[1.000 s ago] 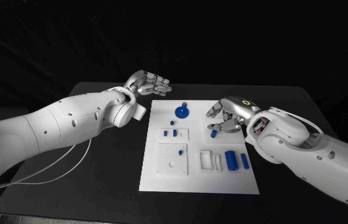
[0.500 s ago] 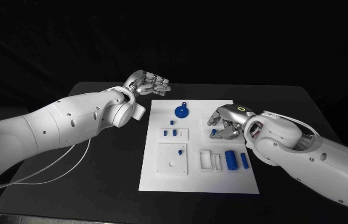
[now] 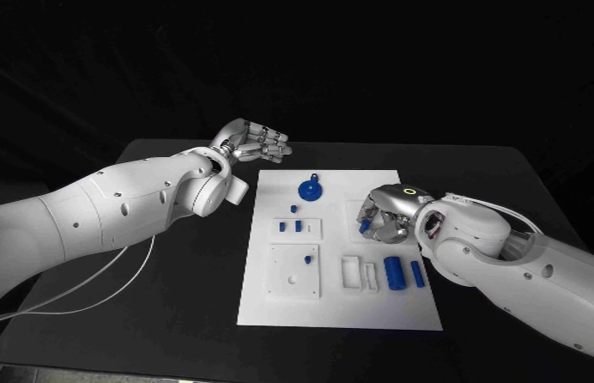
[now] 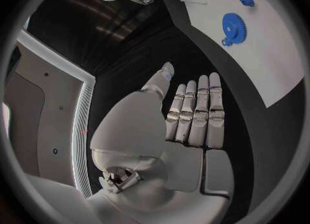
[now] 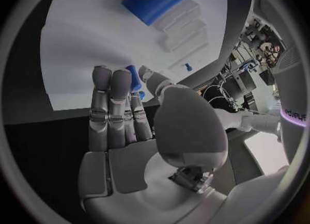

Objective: Assemble the parts on the task board

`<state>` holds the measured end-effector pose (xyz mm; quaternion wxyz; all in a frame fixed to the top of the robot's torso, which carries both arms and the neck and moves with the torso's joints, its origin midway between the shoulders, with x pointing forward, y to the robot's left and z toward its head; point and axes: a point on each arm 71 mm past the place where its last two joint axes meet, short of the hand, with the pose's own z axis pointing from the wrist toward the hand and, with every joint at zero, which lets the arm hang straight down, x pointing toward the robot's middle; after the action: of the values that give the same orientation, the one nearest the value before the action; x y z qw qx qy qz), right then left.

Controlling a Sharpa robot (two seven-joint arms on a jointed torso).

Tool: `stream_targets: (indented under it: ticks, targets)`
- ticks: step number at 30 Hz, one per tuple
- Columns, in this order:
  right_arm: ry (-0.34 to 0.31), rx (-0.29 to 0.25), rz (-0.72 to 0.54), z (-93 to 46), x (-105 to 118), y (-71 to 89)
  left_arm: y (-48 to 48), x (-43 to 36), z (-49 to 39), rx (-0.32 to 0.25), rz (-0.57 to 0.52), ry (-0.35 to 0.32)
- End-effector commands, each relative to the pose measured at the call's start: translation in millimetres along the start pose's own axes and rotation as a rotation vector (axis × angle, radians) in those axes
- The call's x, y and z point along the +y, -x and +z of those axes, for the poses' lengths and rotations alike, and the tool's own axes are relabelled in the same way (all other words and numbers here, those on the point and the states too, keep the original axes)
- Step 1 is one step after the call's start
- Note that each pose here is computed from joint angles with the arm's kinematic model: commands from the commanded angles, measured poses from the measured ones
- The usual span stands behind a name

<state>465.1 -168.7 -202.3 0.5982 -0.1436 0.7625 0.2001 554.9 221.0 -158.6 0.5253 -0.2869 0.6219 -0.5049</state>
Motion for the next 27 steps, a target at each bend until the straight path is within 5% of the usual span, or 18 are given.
stream_targets:
  ticks: [1,27]
  targets:
    - [-0.003,-0.009,-0.021,0.3,1.1,-0.6,-1.1,-1.7,0.3,0.009,-0.011,-0.012]
    - [-0.008,-0.130,-0.032,-1.4,7.7,6.0,-0.4,-1.3,-0.1,0.009,-0.010,-0.009]
